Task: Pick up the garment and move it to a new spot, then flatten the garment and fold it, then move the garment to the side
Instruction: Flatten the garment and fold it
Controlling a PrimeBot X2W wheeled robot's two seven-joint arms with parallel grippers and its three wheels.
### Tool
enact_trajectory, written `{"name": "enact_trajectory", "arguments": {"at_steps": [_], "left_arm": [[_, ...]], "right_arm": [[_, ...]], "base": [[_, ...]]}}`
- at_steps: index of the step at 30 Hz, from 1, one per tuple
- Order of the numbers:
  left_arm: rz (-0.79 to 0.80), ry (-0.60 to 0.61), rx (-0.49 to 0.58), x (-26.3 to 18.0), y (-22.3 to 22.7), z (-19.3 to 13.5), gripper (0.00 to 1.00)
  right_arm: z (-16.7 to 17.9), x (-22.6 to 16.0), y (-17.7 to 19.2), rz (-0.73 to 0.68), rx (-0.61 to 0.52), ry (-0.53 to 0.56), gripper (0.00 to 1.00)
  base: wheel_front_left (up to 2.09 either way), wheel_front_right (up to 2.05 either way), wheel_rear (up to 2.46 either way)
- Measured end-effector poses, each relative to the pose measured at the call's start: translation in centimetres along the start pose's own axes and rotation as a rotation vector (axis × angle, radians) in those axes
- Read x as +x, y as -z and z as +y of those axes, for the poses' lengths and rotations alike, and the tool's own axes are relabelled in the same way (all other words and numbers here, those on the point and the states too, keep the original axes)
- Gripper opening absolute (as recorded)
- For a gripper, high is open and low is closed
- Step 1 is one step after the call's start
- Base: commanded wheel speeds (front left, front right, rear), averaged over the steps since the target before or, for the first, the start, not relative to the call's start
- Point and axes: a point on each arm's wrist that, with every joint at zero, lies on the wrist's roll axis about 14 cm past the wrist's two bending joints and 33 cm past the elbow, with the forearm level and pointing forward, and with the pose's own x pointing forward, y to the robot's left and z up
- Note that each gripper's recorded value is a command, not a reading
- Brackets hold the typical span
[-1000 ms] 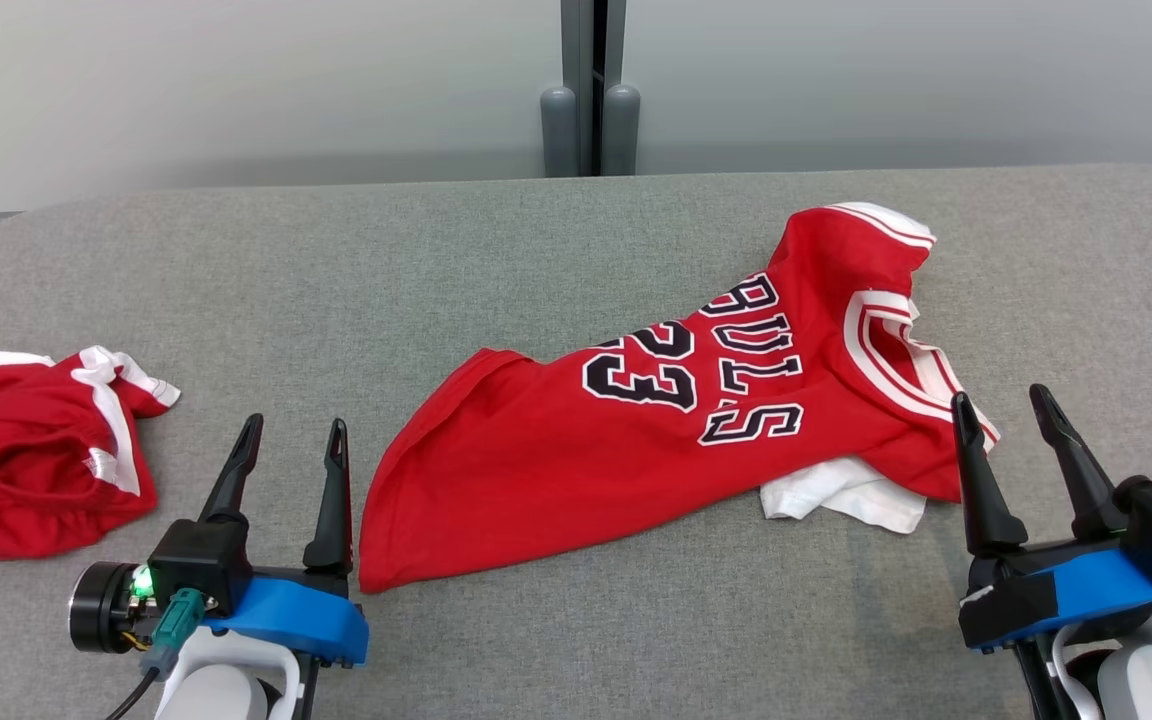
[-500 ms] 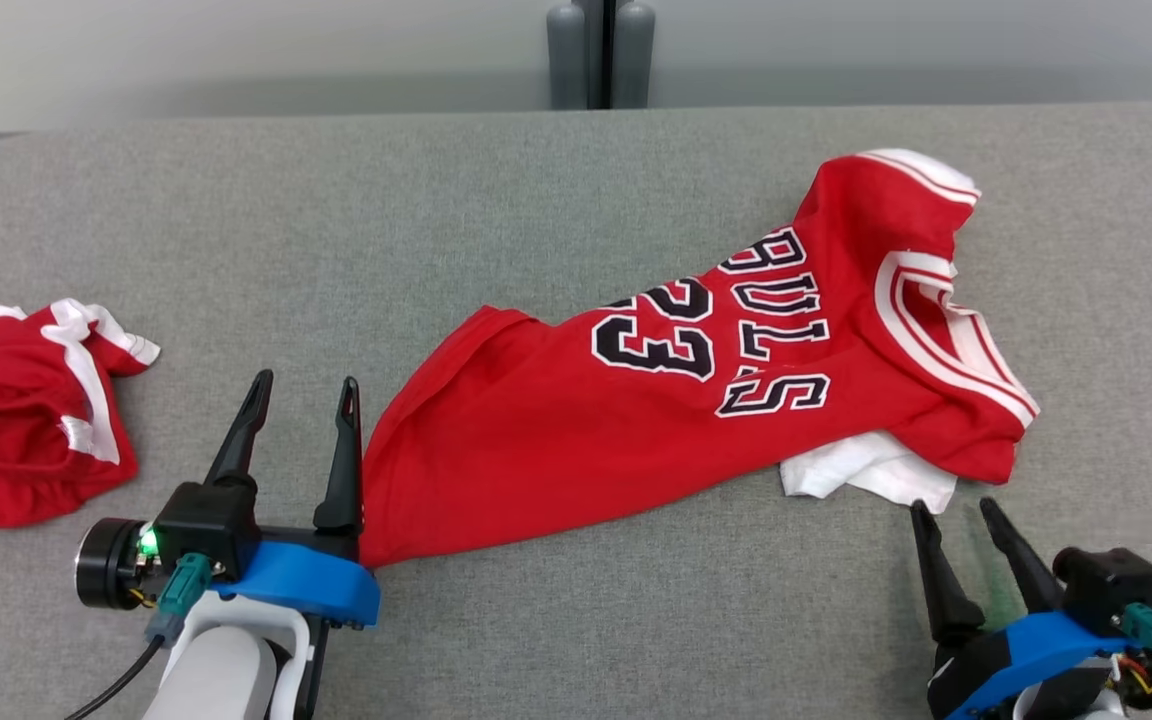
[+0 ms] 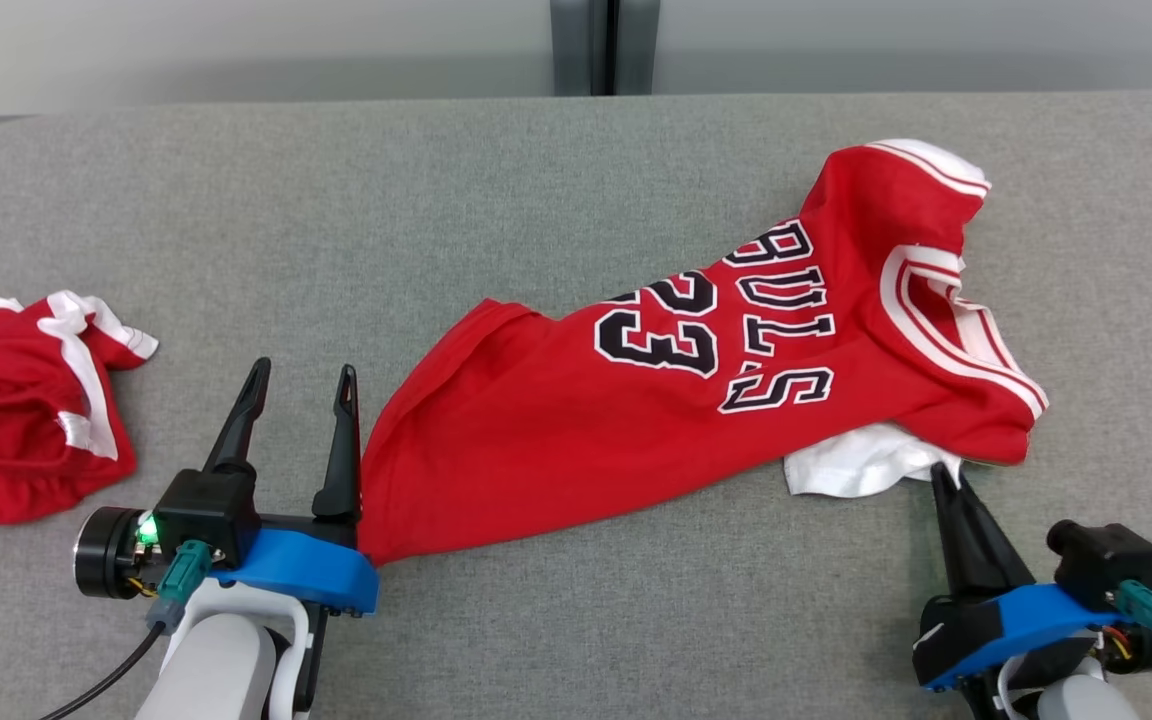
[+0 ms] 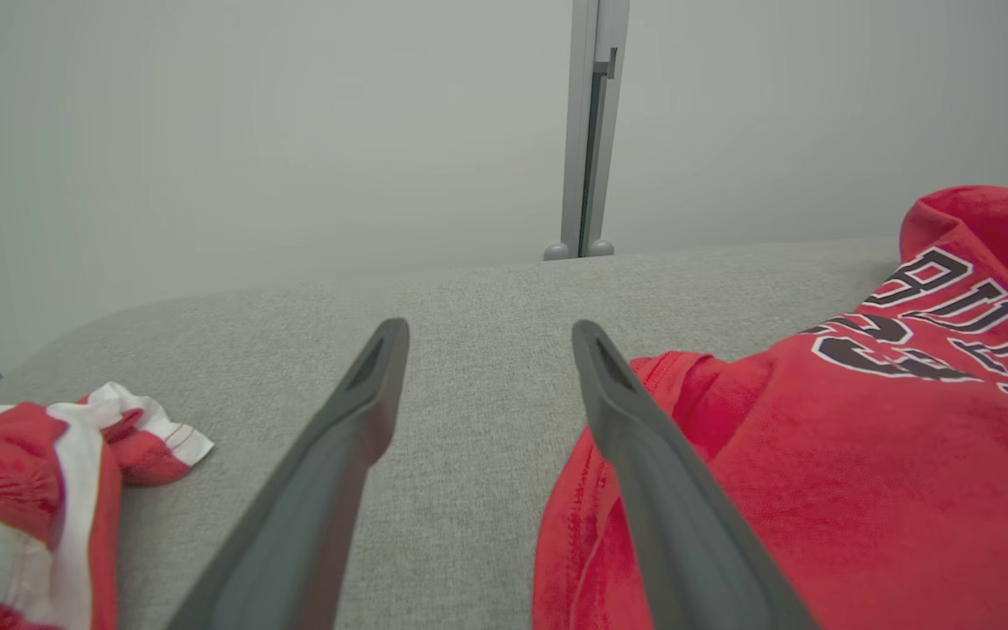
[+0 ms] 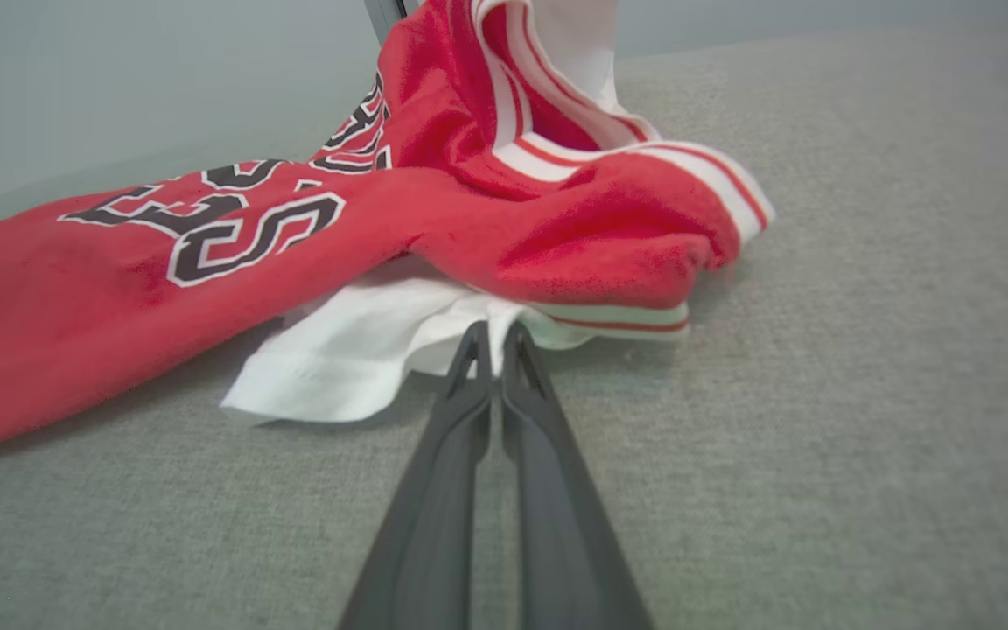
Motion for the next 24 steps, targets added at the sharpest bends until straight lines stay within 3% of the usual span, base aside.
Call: {"name": "enact_trajectory", "arguments": {"at_steps": [5,9,13,18,19,21,22,24], "left_arm": [[-0.023,-0.002,0.003,-0.3,-0.9,0.0,1.00],[-0.033,0.001,0.002,-0.6,-1.3,-0.3,1.00],[-0.038,0.002,0.003,-0.9,-1.5,-0.3,1.00],[-0.038,-0.005,0.005,-1.1,-1.5,-0.2,1.00],[-0.036,-0.005,0.005,-1.1,-1.5,-0.2,1.00],[-0.034,-0.004,0.005,-1.2,-1.4,-0.3,1.00],[-0.035,-0.004,0.005,-1.2,-1.4,-0.3,1.00],[-0.036,-0.002,0.002,-1.3,-1.5,-0.4,1.00]], "right_arm": [[-0.4,-1.5,-4.2,-0.148,-0.008,0.013,0.00],[-1.5,-3.5,-5.3,-0.172,-0.009,0.055,0.00],[-3.1,-5.8,-4.0,-0.119,0.005,0.113,0.00],[-3.5,-8.1,0.9,0.038,0.066,0.147,0.00],[-3.5,-8.4,1.7,0.062,0.080,0.149,0.05],[-3.1,-8.7,2.9,0.098,0.092,0.144,0.89],[-2.9,-8.7,2.9,0.091,0.091,0.138,1.00],[-2.8,-8.6,2.3,0.058,0.066,0.134,1.00]], "base": [[0.00,0.00,0.00],[0.00,0.00,0.00],[0.00,0.00,0.00],[0.00,0.00,0.00],[0.00,0.00,0.00],[0.00,0.00,0.00],[0.00,0.00,0.00],[0.00,0.00,0.00]]}}
